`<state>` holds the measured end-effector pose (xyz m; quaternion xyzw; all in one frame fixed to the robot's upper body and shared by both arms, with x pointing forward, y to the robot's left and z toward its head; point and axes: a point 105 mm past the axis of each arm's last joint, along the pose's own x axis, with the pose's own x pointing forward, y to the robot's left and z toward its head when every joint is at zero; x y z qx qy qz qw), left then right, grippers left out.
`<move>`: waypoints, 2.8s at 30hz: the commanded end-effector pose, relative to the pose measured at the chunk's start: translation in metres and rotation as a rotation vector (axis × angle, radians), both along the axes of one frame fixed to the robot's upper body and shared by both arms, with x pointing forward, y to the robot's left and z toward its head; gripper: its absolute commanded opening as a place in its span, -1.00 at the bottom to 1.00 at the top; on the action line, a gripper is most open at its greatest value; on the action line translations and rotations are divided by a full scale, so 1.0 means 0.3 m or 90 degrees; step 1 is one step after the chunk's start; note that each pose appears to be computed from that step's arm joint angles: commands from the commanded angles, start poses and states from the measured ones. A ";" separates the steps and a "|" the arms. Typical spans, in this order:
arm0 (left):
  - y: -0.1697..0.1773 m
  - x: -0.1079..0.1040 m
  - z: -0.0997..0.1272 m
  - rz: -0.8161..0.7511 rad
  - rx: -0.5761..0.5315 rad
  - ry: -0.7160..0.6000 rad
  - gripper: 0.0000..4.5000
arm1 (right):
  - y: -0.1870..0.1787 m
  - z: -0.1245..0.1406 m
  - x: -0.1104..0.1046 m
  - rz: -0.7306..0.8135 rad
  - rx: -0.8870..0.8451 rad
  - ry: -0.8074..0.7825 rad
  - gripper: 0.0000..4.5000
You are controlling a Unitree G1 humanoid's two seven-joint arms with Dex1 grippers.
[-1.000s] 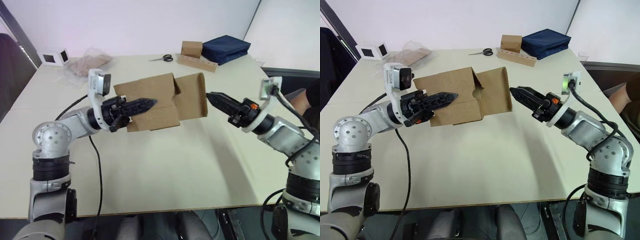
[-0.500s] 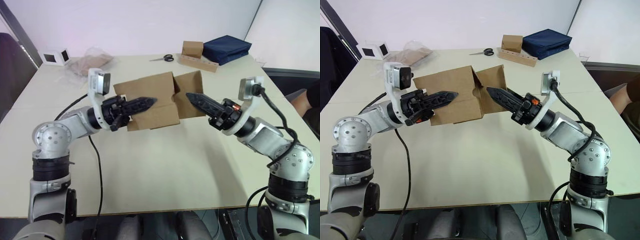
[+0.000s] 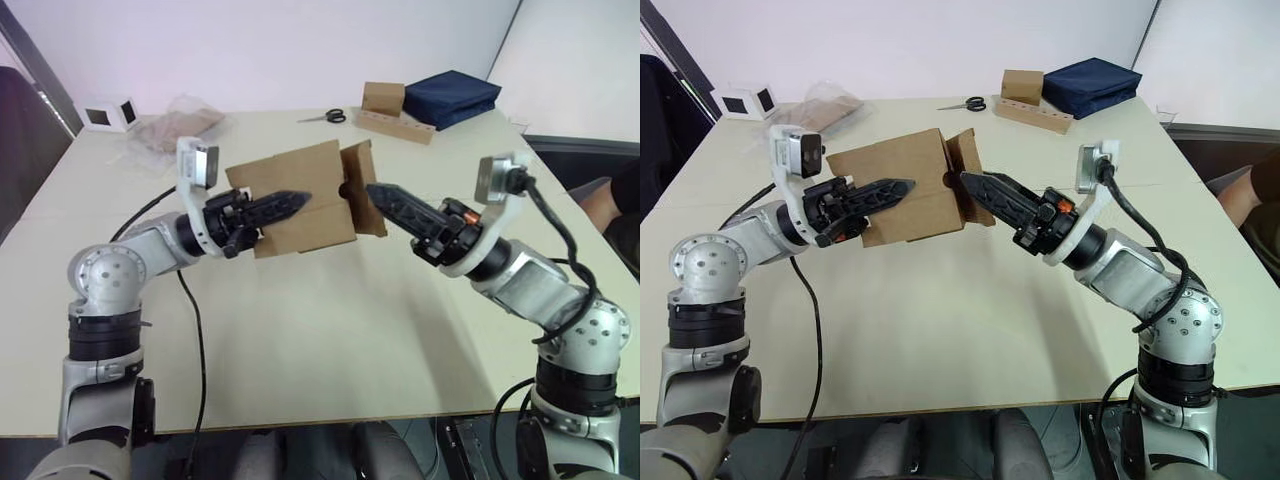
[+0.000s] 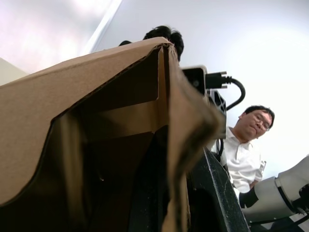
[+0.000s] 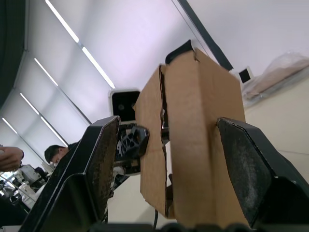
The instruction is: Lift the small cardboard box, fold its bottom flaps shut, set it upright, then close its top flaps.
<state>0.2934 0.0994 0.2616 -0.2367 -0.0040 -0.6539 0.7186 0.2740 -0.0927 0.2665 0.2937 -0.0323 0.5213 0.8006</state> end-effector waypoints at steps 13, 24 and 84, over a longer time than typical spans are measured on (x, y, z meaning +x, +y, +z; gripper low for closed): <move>0.005 -0.015 0.034 0.002 -0.012 -0.026 -1.00 | -0.006 0.015 -0.012 -0.009 0.003 -0.030 -0.28; -0.002 -0.023 0.034 0.002 -0.016 -0.023 -1.00 | -0.012 0.006 0.008 -0.038 -0.013 -0.037 -0.28; -0.045 -0.012 0.025 0.027 -0.056 -0.010 -1.00 | 0.066 0.049 -0.006 -0.058 0.030 -0.035 -0.28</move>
